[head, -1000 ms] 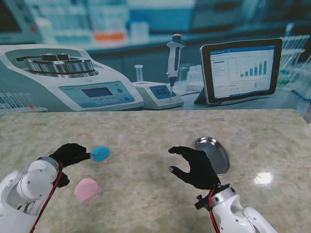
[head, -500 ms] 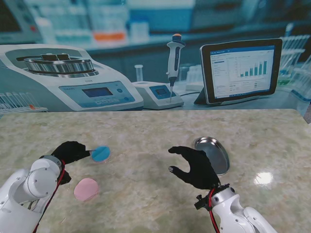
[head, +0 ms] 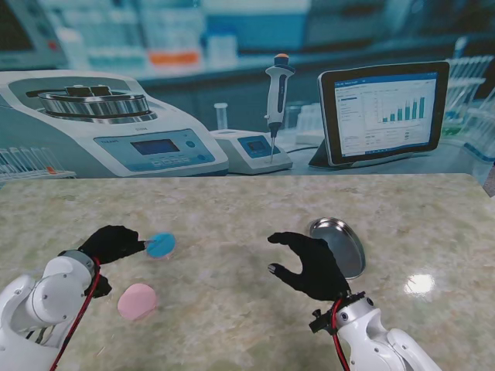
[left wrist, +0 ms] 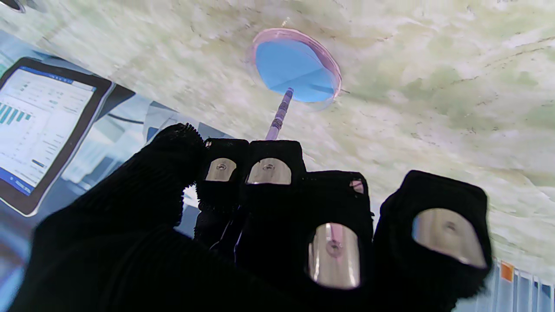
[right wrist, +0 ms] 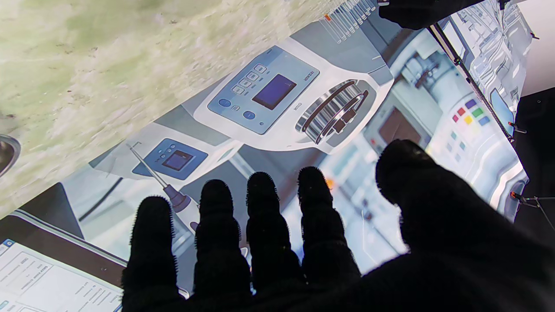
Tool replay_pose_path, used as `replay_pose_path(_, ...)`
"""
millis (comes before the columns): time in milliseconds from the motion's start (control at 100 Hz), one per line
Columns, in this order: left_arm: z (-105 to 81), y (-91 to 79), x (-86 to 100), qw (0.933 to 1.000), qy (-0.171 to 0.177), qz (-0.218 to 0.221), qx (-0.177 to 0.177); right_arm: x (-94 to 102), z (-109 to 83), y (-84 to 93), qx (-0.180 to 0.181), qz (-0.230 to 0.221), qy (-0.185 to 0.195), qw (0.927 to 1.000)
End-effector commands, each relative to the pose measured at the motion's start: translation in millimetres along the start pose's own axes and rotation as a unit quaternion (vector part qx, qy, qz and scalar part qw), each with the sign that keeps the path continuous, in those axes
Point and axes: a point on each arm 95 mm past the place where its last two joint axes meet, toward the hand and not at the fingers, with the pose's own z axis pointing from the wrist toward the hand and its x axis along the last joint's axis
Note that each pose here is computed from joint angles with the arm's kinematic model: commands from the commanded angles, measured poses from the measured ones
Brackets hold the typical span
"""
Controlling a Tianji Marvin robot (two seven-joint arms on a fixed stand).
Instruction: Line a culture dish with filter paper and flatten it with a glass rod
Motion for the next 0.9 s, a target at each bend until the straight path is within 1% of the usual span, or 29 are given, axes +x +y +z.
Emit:
replay_pose_path(0, -3.0, 2.5, 1.3, 1.0000, 0.003, 0.003, -0.008, 0.4, -1.5, -3.5, 0.001, 0.006, -0.002, 1.0000)
replay_pose_path(140, -3.2, 5.2, 0.6, 0.9999, 0.001, 0.006, -0.014, 0.5, -1.4, -3.7, 0.002, 0.006, -0.002, 1.0000)
replay_pose_path(460, 6.4, 12.1, -4.2, 0.9994, -0.019, 0.012, -0.026, 0.1, -1.4, -4.2, 0.002, 0.006, -0.002, 1.0000)
replay_pose_path(740, 16.6, 13.2, -8.0, 0.9991, -0.035, 0.018, -0.012, -0.2, -1.3, -4.0, 0.001, 0.006, -0.003, 1.0000)
replay_pose_path(890, 18.6, 12.9, -8.2, 0.9993, -0.036, 0.012, -0.007, -0.3, -1.2, -3.7, 0.001, 0.006, -0.003, 1.0000)
